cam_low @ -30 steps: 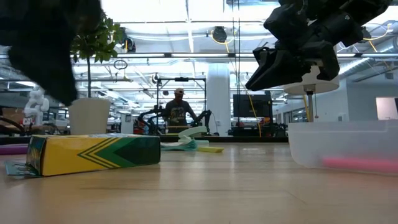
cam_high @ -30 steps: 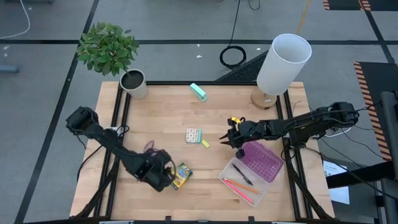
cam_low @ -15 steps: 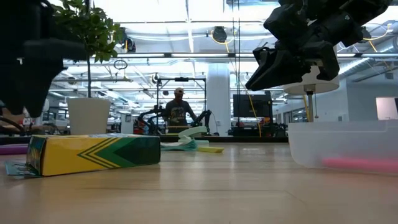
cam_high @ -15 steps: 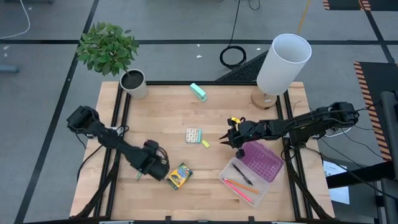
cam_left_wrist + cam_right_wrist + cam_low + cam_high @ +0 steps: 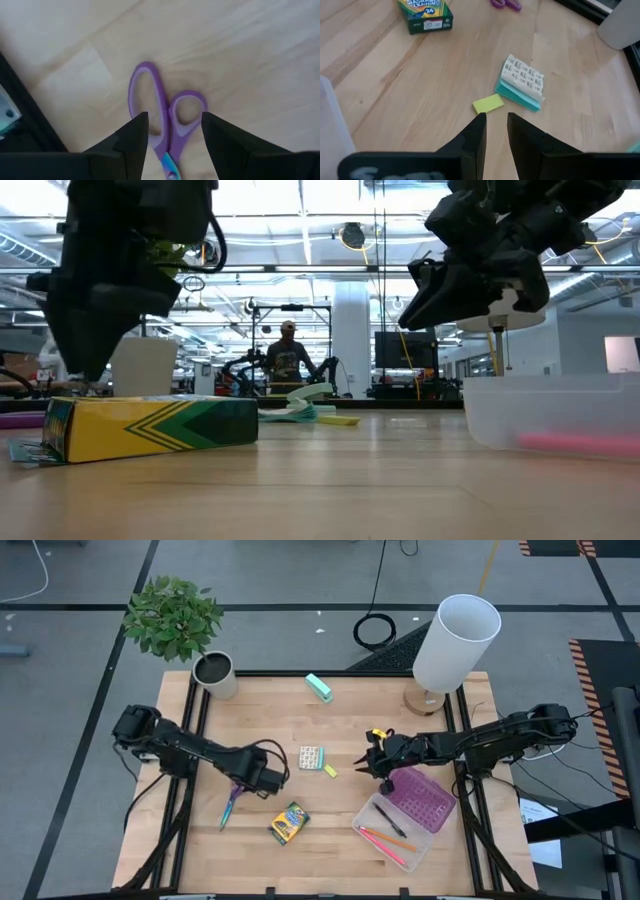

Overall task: Pack school essentials
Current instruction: Put the violet scissors into the violet supply box

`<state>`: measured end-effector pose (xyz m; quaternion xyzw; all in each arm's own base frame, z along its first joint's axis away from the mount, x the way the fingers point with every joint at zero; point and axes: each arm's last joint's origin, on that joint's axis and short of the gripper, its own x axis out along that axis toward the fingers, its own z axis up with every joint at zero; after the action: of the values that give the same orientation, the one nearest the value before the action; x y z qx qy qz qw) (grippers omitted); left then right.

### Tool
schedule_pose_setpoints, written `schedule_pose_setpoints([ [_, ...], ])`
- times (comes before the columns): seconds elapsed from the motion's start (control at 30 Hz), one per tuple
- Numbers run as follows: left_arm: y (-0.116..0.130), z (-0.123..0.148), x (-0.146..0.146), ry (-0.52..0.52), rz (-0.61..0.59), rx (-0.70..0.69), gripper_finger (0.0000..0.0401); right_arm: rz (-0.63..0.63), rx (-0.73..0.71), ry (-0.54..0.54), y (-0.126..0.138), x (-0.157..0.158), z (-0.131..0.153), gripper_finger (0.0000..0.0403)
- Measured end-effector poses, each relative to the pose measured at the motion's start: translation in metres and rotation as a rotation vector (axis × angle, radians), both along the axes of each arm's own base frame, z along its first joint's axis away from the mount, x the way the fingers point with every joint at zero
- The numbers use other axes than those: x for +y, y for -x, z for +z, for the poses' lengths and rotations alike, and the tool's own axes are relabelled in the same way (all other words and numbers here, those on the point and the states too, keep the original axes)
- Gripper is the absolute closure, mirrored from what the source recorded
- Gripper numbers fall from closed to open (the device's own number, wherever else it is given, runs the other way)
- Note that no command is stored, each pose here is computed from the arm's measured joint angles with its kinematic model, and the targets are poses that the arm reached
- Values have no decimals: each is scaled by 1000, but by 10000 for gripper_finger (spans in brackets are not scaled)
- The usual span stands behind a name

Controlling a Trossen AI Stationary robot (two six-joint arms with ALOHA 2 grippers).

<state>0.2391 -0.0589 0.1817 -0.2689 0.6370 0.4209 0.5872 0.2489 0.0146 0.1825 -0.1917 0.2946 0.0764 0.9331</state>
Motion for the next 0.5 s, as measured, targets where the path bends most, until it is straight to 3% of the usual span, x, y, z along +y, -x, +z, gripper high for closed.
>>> schedule_pose_setpoints([
  [0.17, 2, -17, 0, 38, -29, -41, 213, -11, 20, -14, 1, 0, -2, 332],
  [0.5, 12, -28, 1, 32, -27, 2, 213, 8, 30, -75, 2, 1, -2, 332],
])
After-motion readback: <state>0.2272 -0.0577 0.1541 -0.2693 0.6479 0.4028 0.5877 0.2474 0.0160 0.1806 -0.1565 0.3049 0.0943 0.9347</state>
